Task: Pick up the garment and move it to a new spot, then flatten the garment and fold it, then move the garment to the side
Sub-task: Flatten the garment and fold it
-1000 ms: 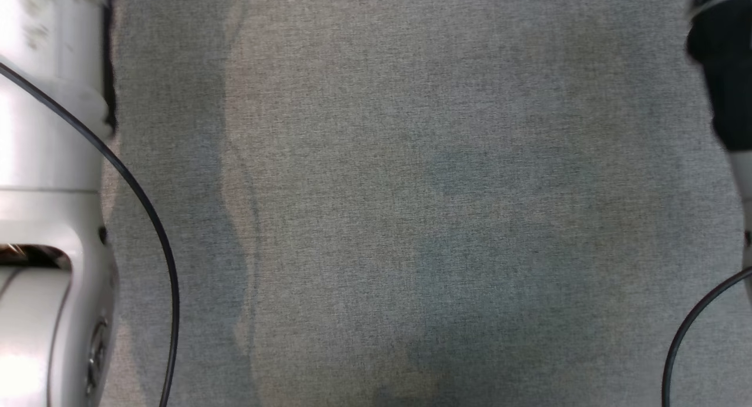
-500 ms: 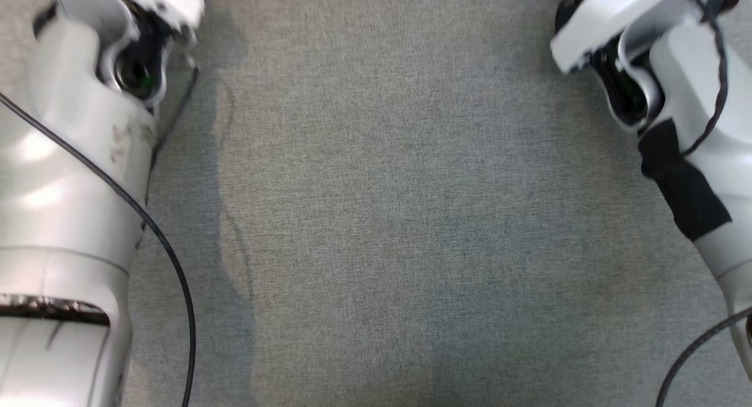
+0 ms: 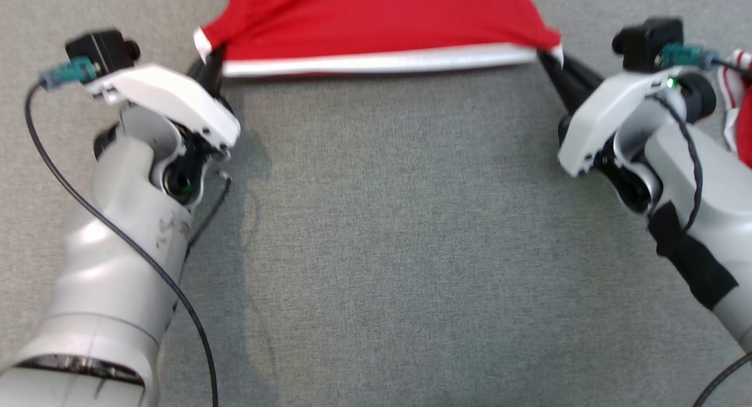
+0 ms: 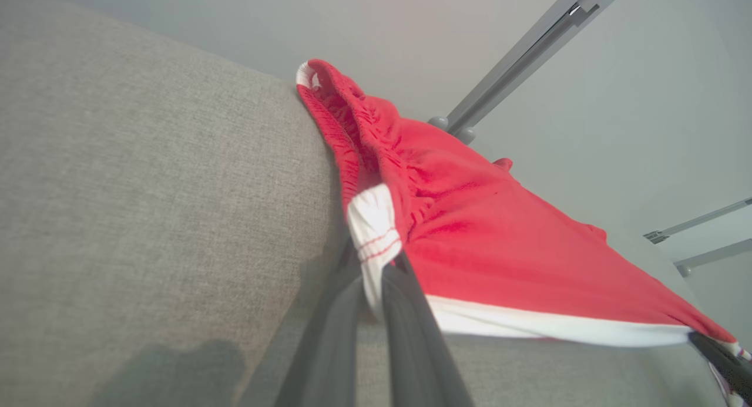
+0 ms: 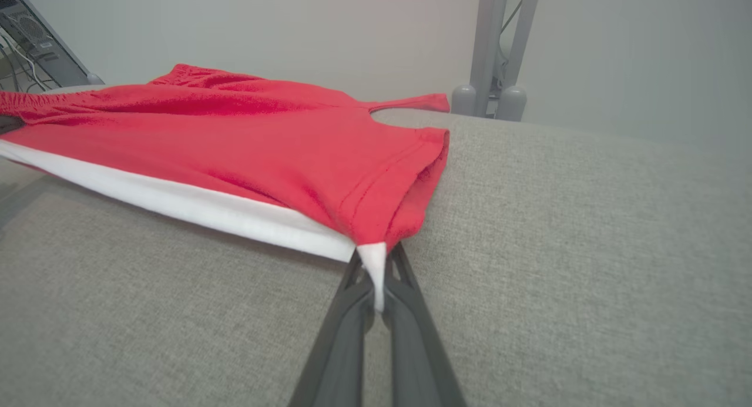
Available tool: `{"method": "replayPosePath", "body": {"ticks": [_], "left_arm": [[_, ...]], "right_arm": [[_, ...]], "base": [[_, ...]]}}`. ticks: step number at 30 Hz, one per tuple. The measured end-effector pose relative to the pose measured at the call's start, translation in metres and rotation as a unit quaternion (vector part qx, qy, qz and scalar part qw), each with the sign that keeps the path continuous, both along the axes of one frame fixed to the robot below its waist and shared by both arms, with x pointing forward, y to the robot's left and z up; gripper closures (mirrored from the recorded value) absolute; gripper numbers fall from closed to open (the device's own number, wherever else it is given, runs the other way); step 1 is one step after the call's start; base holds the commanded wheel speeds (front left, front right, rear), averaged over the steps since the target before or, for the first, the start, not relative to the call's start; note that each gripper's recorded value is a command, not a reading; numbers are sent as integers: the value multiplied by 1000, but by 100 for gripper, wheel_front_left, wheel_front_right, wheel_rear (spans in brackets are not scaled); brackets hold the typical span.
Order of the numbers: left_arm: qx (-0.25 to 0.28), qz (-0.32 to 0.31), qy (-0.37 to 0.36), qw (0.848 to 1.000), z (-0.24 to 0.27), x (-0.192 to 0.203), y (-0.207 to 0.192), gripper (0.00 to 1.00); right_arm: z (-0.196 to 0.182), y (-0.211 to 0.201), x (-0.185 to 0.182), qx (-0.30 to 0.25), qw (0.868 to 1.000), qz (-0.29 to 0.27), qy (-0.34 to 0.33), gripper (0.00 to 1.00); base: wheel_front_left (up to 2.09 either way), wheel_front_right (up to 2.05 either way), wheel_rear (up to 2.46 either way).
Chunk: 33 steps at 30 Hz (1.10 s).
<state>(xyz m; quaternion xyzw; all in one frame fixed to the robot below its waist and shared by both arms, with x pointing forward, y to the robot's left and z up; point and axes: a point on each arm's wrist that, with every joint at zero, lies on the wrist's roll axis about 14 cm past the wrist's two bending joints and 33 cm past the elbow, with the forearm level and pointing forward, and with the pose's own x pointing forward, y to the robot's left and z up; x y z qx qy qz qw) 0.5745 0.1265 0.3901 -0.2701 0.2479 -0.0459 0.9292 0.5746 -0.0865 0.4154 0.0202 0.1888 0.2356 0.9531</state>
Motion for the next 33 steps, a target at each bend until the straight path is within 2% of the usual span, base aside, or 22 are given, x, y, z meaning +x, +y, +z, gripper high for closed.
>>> {"method": "replayPosePath", "body": {"ticks": [8,15,26,33], "left_arm": [[-3,-5,-8,1000,12,-39,-5,100],[-18,-1,-15,1000,23,-74,-4,100],[-58,15,-26,998,25,-135,-4,100],[-92,16,-37,995,27,-166,-12,100]], "right_arm": [[-2,-18,-43,-33,998,11,44,100],[4,-21,-81,-34,996,22,74,100],[9,-31,-142,-13,985,38,170,100],[15,-50,-165,-3,977,39,211,100]], "base": [[0,0,0],[0,0,0],[0,0,0],[0,0,0]]}}
